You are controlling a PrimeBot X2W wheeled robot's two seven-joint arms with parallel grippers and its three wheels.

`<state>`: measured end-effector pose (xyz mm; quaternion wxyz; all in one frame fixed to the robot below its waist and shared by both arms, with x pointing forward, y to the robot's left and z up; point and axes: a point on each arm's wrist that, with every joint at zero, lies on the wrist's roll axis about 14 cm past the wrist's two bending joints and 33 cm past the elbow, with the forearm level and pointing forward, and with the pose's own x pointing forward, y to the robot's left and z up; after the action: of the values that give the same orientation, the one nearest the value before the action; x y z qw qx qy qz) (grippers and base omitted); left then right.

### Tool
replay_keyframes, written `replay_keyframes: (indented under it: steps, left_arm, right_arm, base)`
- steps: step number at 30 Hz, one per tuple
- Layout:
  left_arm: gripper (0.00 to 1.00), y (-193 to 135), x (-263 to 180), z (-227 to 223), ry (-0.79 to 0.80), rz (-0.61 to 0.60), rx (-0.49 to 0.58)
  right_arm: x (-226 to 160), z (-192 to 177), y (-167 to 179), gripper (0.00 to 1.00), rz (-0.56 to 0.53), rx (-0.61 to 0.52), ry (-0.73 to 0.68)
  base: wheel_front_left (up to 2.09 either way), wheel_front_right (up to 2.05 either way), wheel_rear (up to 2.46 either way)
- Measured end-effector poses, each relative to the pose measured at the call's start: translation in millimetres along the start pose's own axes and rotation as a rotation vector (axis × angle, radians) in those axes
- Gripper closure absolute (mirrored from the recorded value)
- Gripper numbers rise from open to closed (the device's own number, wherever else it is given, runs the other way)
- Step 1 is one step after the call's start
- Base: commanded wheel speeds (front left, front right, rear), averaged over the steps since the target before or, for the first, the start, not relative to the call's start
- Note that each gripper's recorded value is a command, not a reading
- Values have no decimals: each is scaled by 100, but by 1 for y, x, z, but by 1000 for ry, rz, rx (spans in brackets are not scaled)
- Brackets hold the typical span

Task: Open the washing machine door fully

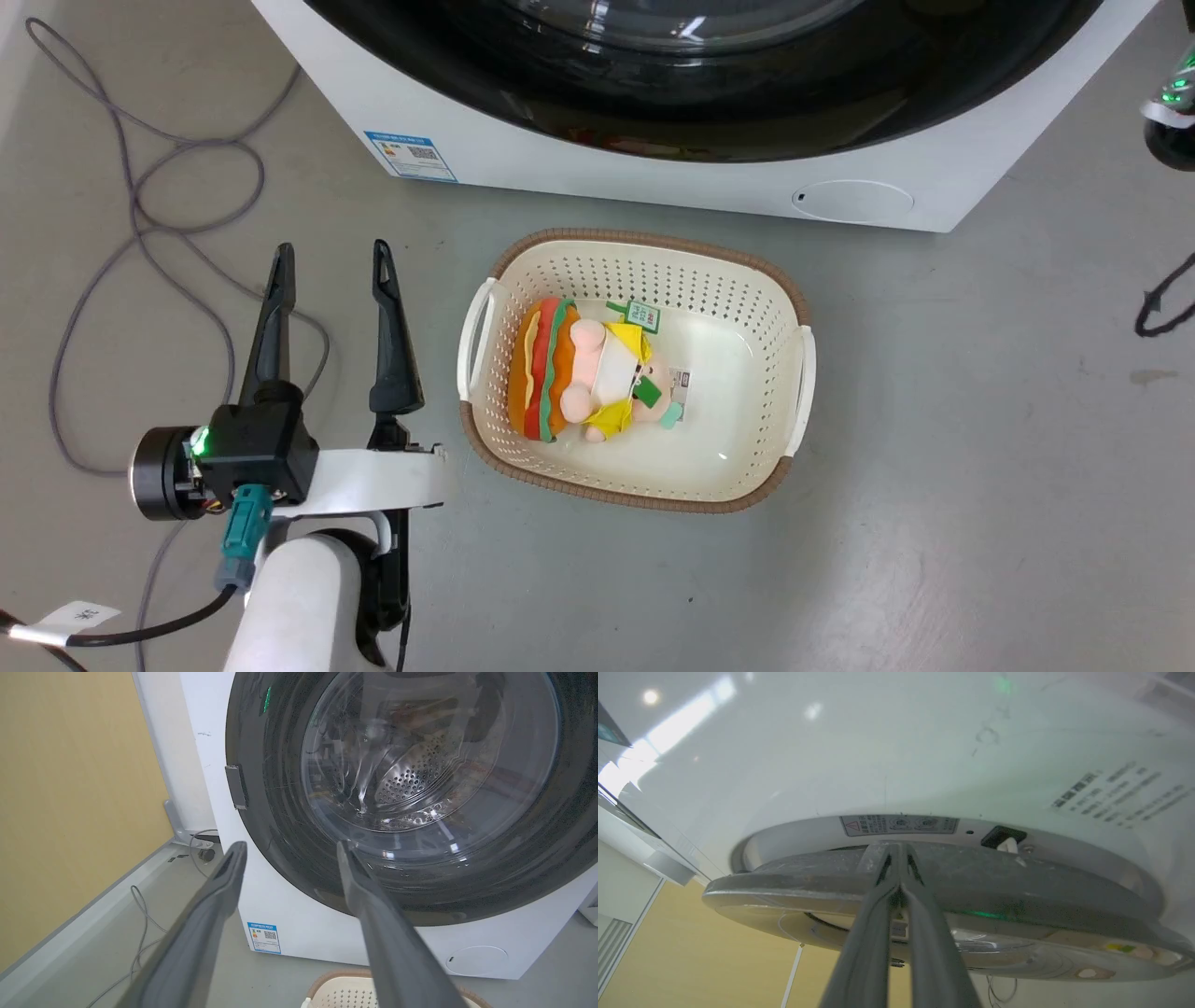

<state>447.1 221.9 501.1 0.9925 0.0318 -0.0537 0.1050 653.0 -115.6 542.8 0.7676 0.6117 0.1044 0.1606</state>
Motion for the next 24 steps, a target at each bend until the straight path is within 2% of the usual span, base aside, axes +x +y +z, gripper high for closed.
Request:
replay_keyframes:
  steps: [6, 16, 24]
  left_arm:
    - [0, 0, -1, 4, -9, -3, -3]
    - [0, -3, -4, 18, -39, -16, -16]
    - [0, 0, -15, 26, -49, -15, -17]
  right_arm:
    - [-8, -10, 3, 100, -7, -53, 102]
    - [-29, -54, 9, 100, -9, -75, 264]
    - [-63, -81, 19, 100, 9, -104, 372]
  base:
    - [0, 0, 0]
    - [0, 0, 0]
    - [0, 0, 0]
